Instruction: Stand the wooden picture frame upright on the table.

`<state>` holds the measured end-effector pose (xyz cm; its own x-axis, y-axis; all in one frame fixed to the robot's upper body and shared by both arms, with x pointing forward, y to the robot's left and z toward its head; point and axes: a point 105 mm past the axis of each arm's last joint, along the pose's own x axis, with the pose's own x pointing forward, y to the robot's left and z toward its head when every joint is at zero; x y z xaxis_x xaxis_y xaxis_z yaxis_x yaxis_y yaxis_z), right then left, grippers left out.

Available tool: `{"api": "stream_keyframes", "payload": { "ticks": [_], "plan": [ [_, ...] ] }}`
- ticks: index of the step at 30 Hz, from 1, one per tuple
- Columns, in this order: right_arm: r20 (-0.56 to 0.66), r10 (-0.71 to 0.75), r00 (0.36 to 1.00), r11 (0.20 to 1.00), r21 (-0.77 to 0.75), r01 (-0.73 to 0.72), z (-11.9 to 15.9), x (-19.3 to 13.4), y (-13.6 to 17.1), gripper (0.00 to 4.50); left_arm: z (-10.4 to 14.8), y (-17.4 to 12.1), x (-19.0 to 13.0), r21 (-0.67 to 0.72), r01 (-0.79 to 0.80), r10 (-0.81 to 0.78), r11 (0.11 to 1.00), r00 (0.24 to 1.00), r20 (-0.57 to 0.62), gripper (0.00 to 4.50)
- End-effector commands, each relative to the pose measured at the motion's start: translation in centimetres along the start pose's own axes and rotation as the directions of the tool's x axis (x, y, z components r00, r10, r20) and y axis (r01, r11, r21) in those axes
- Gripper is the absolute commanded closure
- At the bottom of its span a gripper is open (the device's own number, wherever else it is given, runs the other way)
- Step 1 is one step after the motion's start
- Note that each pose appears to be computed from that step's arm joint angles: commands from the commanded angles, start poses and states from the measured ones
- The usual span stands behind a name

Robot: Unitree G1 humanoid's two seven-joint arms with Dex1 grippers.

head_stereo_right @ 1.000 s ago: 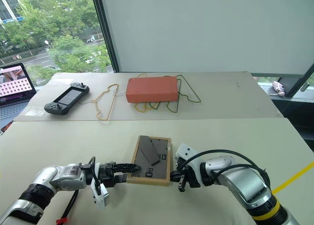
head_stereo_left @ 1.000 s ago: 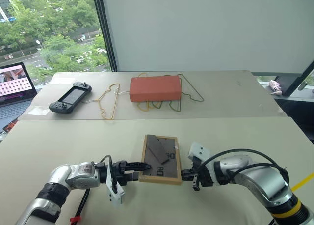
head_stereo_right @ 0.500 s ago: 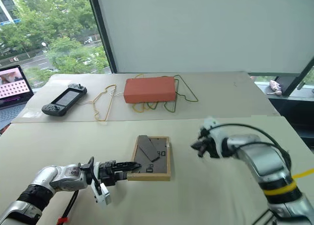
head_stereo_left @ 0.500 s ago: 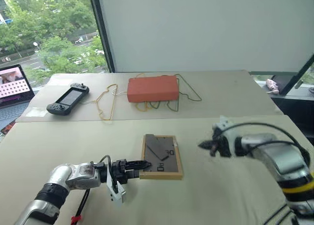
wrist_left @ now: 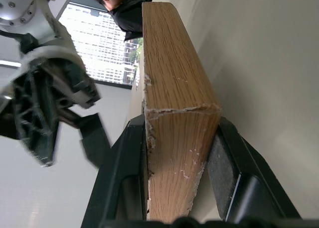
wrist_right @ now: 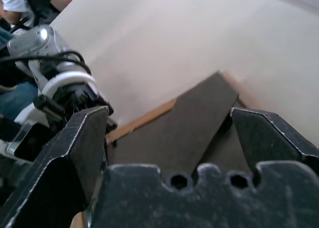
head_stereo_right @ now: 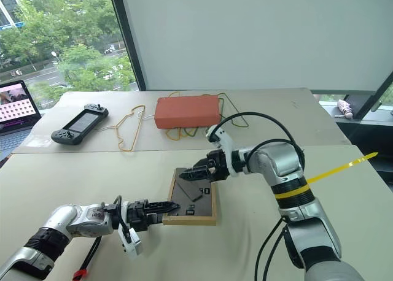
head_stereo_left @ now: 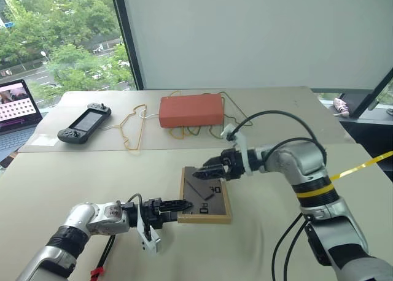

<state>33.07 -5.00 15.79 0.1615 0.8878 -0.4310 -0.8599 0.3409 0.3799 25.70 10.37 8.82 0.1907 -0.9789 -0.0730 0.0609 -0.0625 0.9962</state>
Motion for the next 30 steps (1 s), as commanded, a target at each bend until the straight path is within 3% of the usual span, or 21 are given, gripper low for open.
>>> {"api": "stream_keyframes", "payload": {
  "ticks": [1,6,8,12,18,26,30],
  "plan": [
    [-0.027,0.026,0.999,1.0,-0.006,-0.027,-0.7,0.6,-0.4,0.06,0.2,-0.6,0.0,-0.007,0.028,-0.028,1.0,1.0,0.006,3.35],
    [-0.044,0.07,0.997,0.997,-0.005,-0.071,-1.2,2.1,-0.1,0.06,0.3,-0.6,0.0,-0.012,0.027,-0.027,1.0,1.0,0.004,3.35],
    [-0.028,0.146,0.989,0.989,-0.031,-0.147,-0.5,2.5,1.7,0.06,0.3,-0.6,0.1,-0.013,0.026,-0.026,1.0,1.0,0.003,3.35],
    [0.015,0.235,0.972,0.97,-0.064,-0.234,0.9,1.9,4.0,0.06,0.2,-0.7,0.0,-0.013,0.029,-0.029,1.0,1.0,-0.002,3.35],
    [0.063,0.246,0.967,0.966,-0.099,-0.239,1.4,0.3,4.8,0.06,0.2,-0.6,0.2,-0.015,0.026,-0.026,1.0,1.0,-0.003,3.35],
    [0.075,0.193,0.978,0.978,-0.095,-0.186,0.2,-1.3,4.1,0.06,0.1,-0.5,0.3,-0.019,0.02,-0.02,1.0,1.0,-0.007,3.35],
    [0.075,-0.026,0.997,0.998,-0.053,0.03,-1.7,-4.0,0.2,0.06,0.1,-0.3,0.4,-0.02,0.014,-0.014,1.0,1.0,-0.01,3.35]
  ]
}}
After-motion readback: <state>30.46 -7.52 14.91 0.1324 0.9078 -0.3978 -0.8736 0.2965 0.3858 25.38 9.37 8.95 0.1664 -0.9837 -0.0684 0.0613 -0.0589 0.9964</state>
